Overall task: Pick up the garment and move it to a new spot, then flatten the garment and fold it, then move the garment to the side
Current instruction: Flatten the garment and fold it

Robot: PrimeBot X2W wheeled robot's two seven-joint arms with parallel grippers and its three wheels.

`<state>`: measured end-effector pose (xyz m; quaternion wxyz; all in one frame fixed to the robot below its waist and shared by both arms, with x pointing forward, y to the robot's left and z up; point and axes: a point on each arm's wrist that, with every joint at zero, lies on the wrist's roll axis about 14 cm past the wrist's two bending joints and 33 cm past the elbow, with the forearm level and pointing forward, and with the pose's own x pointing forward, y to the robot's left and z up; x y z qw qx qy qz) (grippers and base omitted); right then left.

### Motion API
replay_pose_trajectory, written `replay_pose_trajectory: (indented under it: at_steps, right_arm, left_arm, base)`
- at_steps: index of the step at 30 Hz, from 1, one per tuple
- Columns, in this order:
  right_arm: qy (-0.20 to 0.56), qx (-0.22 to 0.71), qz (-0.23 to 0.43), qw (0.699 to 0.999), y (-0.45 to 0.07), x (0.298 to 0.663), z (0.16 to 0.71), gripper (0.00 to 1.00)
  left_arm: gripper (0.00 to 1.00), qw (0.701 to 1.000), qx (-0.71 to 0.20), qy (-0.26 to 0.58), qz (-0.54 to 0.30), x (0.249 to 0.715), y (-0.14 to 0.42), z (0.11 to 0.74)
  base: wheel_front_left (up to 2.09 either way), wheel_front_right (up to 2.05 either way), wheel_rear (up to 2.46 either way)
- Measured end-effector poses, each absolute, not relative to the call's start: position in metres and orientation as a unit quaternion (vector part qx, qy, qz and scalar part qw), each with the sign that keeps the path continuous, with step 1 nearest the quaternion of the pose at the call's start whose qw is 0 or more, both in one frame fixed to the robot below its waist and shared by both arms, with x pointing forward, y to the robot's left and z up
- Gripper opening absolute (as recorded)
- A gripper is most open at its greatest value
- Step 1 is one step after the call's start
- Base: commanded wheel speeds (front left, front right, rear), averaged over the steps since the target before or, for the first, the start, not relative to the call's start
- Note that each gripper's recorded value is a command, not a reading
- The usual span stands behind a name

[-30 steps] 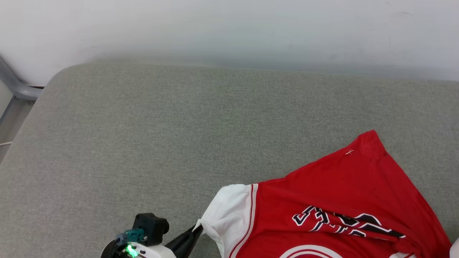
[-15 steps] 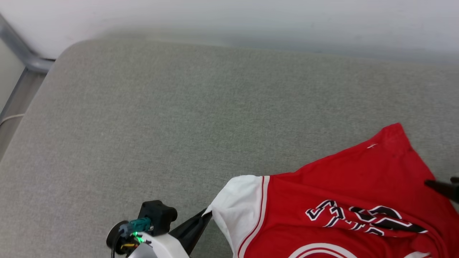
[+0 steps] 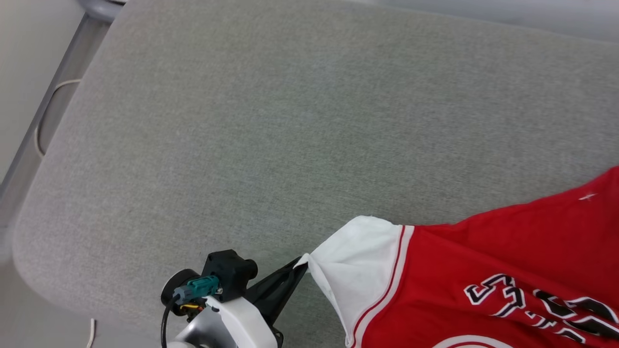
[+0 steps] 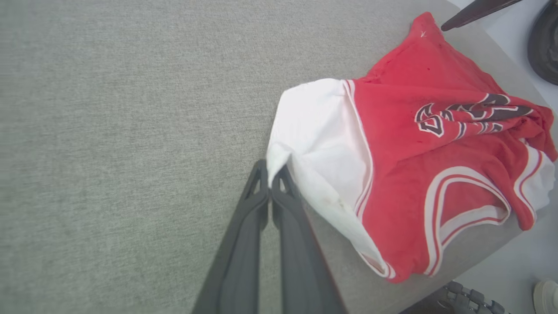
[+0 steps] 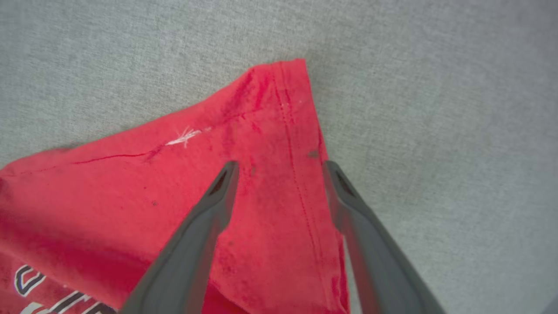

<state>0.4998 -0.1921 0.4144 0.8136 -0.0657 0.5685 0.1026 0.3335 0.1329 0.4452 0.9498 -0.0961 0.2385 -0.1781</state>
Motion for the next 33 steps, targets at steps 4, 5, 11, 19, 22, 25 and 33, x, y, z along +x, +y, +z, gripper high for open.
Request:
replay_pose_trajectory:
  at_steps: [4,5,11,19,22,25,33]
  right_arm:
    - [0.586,-0.068,0.098,0.801,-0.187,0.509,0.394,1.00]
    - [0.588,-0.068,0.099,0.800,-0.186,0.511,0.389,1.00]
    - [0.612,-0.078,0.097,0.781,-0.182,0.508,0.365,1.00]
    - [0.623,-0.102,0.113,0.767,-0.178,0.498,0.356,0.00]
    - [0.609,-0.093,0.123,0.778,-0.172,0.498,0.357,0.00]
    - [0.591,-0.086,0.127,0.792,-0.171,0.501,0.365,0.00]
    - [0.518,-0.046,0.140,0.843,-0.164,0.504,0.409,0.00]
  left_arm:
    - [0.00,0.951,-0.098,0.241,-0.166,0.336,0.138,0.442]
    - [0.00,0.951,-0.100,0.244,-0.164,0.335,0.138,0.440]
    - [0.00,0.948,-0.104,0.259,-0.151,0.331,0.143,0.429]
    - [0.00,0.949,-0.101,0.258,-0.152,0.334,0.144,0.428]
    - [0.00,0.950,-0.098,0.255,-0.151,0.335,0.145,0.430]
    - [0.00,0.954,-0.093,0.246,-0.147,0.336,0.149,0.434]
    - [0.00,0.967,-0.081,0.202,-0.132,0.337,0.163,0.457]
  base:
    - [0.00,0.00,0.00]
    - [0.00,0.00,0.00]
    - [0.00,0.00,0.00]
    - [0.00,0.00,0.00]
    - [0.00,0.00,0.00]
    - [0.00,0.00,0.00]
    - [0.00,0.00,0.00]
